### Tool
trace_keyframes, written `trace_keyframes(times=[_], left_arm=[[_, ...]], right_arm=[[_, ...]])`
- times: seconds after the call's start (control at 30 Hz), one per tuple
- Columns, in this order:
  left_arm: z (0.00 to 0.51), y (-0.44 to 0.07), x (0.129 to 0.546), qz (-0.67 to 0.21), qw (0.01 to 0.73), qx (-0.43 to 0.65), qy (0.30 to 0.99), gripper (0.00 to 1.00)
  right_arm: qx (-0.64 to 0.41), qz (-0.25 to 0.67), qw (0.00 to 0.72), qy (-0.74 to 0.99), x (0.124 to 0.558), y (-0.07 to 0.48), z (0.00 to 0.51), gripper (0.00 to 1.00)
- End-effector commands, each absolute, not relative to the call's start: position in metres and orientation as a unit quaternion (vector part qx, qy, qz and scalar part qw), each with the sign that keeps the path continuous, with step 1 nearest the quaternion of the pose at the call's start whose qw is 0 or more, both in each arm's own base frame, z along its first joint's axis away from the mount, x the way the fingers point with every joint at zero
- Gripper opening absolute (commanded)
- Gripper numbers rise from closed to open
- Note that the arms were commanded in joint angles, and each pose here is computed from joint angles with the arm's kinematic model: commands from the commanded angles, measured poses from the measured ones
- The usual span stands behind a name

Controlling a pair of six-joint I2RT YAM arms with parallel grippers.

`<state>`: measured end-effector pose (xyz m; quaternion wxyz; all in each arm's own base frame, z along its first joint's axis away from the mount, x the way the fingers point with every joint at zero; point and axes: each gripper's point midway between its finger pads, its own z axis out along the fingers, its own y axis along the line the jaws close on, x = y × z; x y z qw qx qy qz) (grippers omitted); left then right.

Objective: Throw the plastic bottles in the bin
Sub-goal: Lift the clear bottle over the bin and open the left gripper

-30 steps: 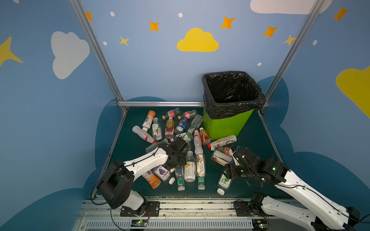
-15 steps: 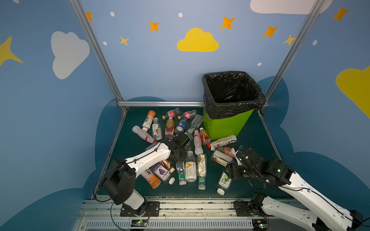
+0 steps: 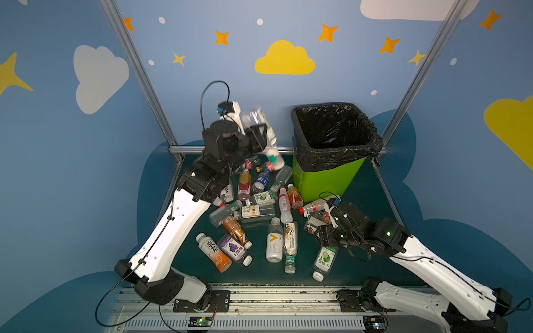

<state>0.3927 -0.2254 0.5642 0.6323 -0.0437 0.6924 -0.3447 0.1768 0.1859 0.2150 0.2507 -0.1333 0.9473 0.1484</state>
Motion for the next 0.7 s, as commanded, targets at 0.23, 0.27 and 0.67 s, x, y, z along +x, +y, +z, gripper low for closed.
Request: trace_keyframes(times=[0.23, 0.27, 0.67], left_arm=[[0.503, -0.358, 0.517, -0.444, 0.605, 0.045, 0.659, 0.91], [0.494, -0.366, 0.514, -0.433, 0.596, 0.062, 0.673, 1.00], [0.532, -0.292, 0.428, -0.310, 0.595, 0.117, 0.732, 1.00]], right_arm=[[-0.113, 0.147, 0.288, 0.939, 0.212, 0.194, 0.233, 0.80], [-0.105, 0.152, 0.285, 0.941, 0.212, 0.193, 0.230, 0.80], [-0.080, 0.162, 0.286, 0.941, 0.210, 0.183, 0.226, 0.80]])
